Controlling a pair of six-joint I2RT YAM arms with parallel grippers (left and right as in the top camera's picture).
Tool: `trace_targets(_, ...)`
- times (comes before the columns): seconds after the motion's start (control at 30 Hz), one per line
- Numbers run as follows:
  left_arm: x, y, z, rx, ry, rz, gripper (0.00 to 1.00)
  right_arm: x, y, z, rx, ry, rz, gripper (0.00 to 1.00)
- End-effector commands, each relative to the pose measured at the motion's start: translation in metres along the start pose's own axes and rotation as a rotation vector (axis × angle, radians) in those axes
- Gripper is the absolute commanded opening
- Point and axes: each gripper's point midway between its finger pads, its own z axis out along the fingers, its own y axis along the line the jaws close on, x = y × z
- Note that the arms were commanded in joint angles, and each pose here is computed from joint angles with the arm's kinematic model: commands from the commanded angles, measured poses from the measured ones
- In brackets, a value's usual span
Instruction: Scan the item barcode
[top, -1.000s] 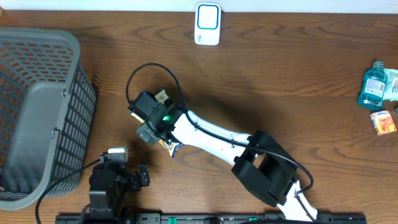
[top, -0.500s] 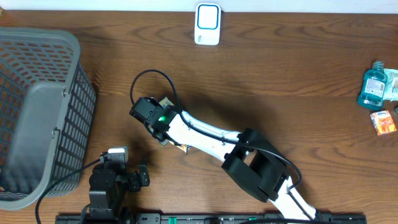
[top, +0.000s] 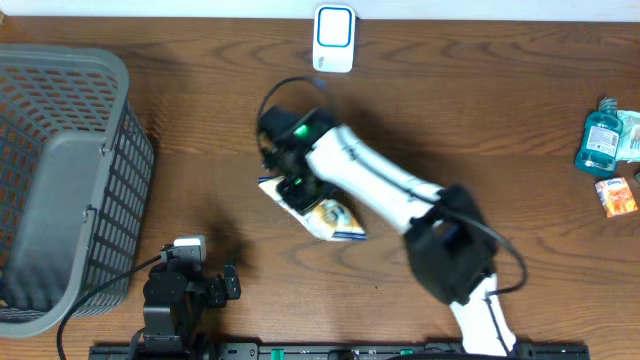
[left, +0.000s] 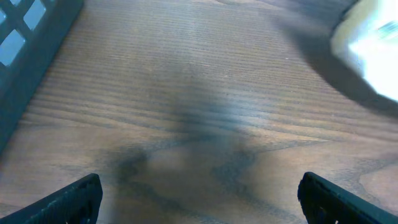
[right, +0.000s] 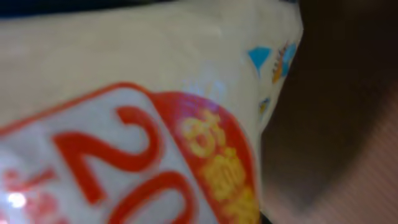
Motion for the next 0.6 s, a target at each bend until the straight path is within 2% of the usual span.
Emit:
trace_targets(0.0, 0.006, 0.002, 0.001, -0.012, 0.021, 0.011, 0.98, 0.001, 0.038, -0.075, -0.406, -0.144, -0.181, 0.01)
trace_targets(0.03, 0.006, 0.002, 0.001, -0.012, 0.021, 0.011, 0.98, 0.007, 0.031, -0.086, -0.491, -0.156, -0.194, 0.01)
trace_targets(0.1, 0.006, 0.002, 0.001, -0.012, 0.021, 0.011, 0.98, 0.007, 0.005, -0.079, -0.417, -0.156, -0.175, 0.01)
trace_targets(0.17, 0.006, 0.002, 0.001, -0.012, 0.021, 0.011, 0.98, 0.001, -0.033, -0.063, -0.238, -0.155, -0.146, 0.01)
trace_targets(0.27, 0.006, 0.002, 0.001, -0.012, 0.021, 0.011, 0.98, -0.012, -0.100, -0.044, 0.134, -0.174, 0.046, 0.03)
trace_targets(0.3, 0.006, 0.002, 0.001, -0.012, 0.021, 0.011, 0.98, -0.015, -0.109, -0.042, 0.198, -0.185, 0.069, 0.05)
trace_targets(0.57, 0.006, 0.002, 0.001, -0.012, 0.021, 0.011, 0.98, -0.022, -0.080, 0.001, 0.199, -0.206, -0.022, 0.01)
